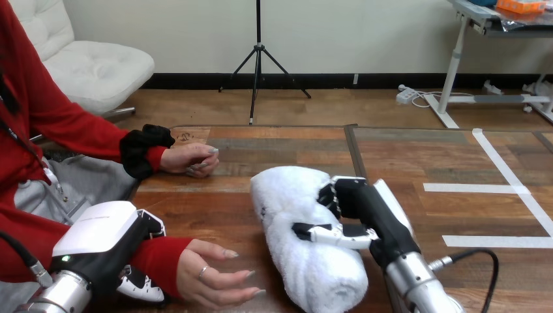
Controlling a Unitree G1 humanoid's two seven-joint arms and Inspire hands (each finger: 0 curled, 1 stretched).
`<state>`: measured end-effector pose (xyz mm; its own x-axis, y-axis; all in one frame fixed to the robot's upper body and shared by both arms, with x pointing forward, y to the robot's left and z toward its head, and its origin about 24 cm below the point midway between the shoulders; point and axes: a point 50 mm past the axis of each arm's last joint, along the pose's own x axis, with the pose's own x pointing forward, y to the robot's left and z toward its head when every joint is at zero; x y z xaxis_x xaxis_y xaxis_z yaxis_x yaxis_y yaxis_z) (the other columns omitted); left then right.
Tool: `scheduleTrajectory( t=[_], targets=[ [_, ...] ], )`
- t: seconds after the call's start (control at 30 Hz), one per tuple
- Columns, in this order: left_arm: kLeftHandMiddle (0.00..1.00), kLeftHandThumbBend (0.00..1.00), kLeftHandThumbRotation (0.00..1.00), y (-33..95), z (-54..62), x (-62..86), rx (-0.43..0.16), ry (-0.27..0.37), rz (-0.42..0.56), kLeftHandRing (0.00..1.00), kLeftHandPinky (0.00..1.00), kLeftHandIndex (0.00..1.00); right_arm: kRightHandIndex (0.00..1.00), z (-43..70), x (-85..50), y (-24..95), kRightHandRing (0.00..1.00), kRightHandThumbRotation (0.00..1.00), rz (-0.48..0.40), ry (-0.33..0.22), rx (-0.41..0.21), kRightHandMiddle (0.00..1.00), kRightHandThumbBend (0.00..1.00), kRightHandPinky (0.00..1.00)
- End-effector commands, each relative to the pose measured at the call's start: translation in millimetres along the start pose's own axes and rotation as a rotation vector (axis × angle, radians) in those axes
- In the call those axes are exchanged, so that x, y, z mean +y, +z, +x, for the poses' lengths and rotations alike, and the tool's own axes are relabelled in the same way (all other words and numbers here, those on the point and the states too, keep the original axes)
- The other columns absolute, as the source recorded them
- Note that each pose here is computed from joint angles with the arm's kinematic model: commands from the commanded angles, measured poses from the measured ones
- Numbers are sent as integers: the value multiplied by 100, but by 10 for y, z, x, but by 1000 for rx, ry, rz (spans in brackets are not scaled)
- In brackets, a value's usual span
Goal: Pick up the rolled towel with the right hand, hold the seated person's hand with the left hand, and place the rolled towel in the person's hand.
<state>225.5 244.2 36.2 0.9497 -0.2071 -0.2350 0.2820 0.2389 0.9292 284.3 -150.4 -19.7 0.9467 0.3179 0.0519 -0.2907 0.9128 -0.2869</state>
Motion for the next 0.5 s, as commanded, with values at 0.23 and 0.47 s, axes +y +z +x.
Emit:
scheduleTrajectory(
  t=[0.23, 0.47],
  targets=[
    [34, 87, 0, 652, 81, 710, -289, 301, -67, 29, 25, 34, 41, 559, -148, 536, 35, 0, -163, -1, -168, 42, 77, 30],
    [34, 87, 0, 695, 83, 734, -302, 302, -69, 29, 25, 34, 41, 587, -88, 533, 35, 0, -180, 13, -152, 42, 77, 30]
  ],
)
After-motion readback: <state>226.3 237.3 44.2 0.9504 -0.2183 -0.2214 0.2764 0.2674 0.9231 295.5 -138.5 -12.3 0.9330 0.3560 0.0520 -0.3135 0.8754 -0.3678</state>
